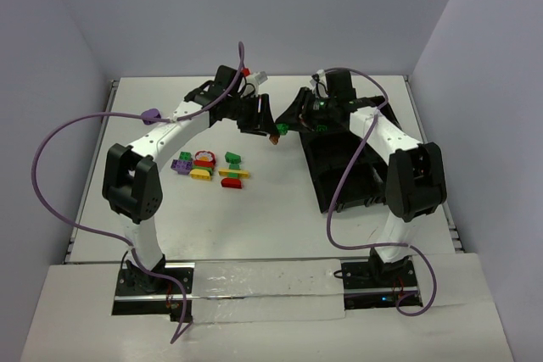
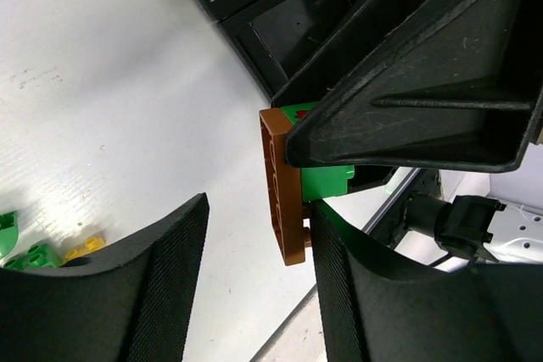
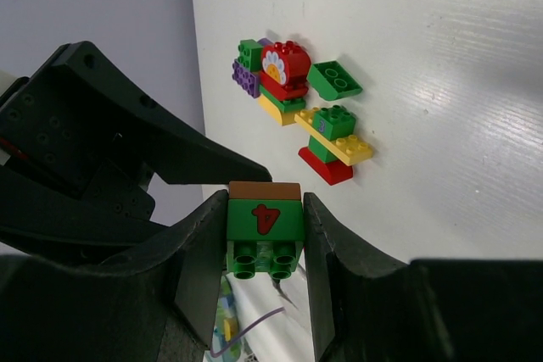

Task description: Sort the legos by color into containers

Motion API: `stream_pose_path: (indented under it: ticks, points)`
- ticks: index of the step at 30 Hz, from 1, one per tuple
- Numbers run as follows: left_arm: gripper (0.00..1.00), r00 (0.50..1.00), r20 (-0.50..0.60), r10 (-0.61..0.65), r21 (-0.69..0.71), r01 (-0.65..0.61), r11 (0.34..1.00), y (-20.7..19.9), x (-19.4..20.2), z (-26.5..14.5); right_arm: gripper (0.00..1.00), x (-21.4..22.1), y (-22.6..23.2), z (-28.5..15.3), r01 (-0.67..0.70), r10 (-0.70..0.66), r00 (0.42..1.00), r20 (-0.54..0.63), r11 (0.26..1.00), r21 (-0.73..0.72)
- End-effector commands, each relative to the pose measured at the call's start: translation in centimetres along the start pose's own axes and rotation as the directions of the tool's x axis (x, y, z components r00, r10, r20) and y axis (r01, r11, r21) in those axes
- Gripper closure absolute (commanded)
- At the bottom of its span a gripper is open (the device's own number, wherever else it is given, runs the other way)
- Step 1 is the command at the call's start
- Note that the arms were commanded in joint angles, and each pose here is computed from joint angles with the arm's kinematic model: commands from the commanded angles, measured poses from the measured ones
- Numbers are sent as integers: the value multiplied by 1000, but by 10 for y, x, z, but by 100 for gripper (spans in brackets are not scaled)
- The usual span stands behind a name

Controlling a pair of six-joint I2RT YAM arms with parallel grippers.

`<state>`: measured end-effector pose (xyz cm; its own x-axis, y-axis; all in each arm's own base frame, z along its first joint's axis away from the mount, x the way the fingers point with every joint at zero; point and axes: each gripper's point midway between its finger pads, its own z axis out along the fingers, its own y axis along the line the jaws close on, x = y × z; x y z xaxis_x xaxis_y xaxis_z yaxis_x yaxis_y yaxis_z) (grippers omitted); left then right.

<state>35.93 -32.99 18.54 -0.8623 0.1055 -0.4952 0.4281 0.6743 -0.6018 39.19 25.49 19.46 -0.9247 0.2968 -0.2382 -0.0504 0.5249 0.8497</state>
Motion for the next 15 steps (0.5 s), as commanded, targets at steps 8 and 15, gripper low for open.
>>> stream_pose_path:
  ticks: [8,15]
  points:
    - [42,998,28,56,90,-58,994,-22,-8,-11,100,-9,22,-17,54,-53,998,44,998,-21]
    - [43,999,-9,49,104,-48,993,-23,0,-6,100,-11,25,-18,59,-58,997,48,998,-24]
